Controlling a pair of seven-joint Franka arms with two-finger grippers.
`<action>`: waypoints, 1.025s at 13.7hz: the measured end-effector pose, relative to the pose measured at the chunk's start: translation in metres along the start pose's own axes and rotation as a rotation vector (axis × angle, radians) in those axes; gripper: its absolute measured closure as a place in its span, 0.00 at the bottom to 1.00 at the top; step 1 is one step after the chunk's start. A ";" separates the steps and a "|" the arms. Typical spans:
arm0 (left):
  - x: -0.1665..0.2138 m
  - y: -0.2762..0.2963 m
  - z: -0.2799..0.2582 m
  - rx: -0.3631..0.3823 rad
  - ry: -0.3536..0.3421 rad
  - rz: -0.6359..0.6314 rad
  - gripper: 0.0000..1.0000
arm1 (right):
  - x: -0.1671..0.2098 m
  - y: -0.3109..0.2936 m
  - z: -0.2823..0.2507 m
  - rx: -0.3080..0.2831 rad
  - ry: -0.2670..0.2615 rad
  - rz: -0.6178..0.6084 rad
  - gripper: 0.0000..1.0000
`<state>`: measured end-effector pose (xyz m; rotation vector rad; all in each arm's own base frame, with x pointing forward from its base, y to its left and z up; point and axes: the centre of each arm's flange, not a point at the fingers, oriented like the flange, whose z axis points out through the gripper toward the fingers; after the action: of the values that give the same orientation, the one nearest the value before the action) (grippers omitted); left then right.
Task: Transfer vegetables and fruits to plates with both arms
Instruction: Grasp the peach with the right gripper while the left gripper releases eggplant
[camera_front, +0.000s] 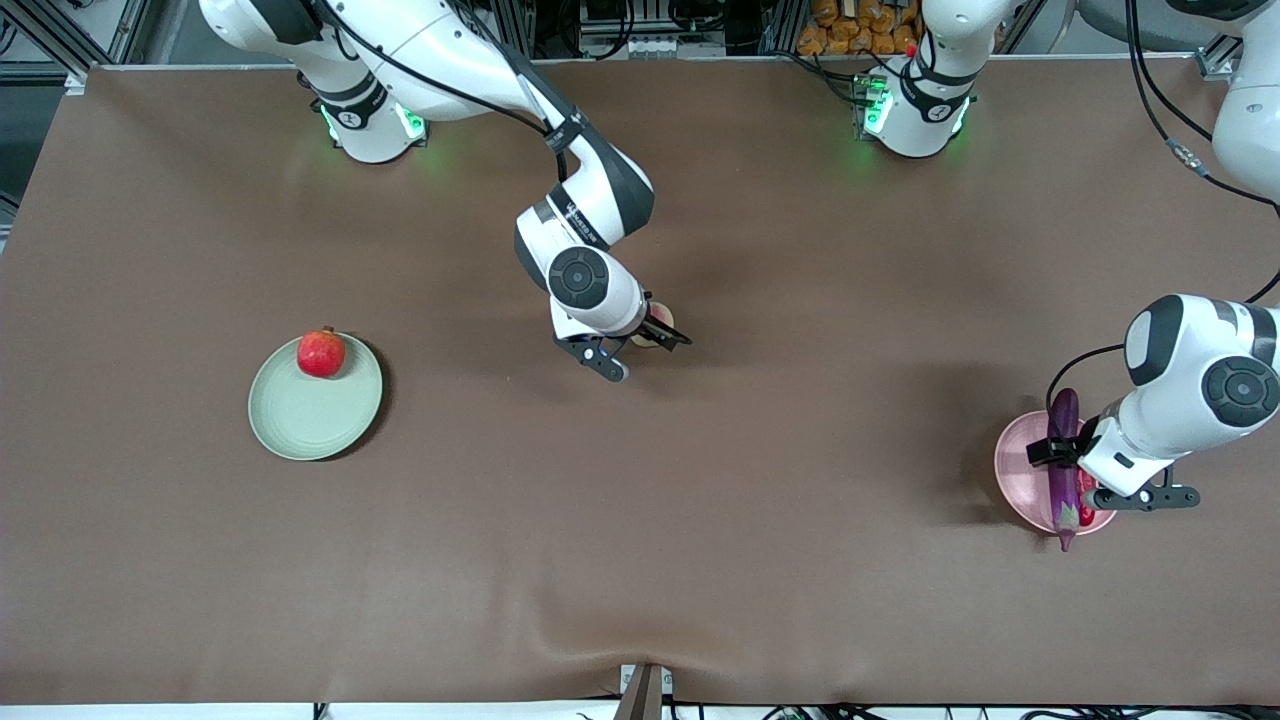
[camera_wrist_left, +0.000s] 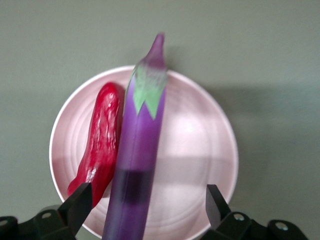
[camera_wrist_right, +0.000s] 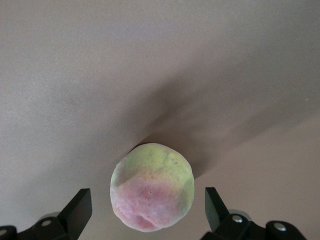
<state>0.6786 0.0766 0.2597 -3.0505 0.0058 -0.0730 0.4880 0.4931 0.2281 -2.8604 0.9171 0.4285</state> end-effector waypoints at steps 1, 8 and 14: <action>0.003 0.009 -0.016 0.004 0.010 0.013 0.00 | -0.003 -0.001 0.001 0.000 0.000 0.003 0.00; 0.007 0.066 -0.168 0.074 0.052 0.066 0.00 | -0.028 -0.004 0.035 -0.014 0.010 0.034 0.09; 0.001 0.101 -0.268 0.044 0.063 0.080 0.00 | 0.009 -0.004 0.010 -0.026 0.035 0.038 0.22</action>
<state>0.6662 -0.0483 0.5170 -2.9988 0.1283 -0.1611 0.4954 0.4932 0.2163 -2.8865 0.9811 0.3986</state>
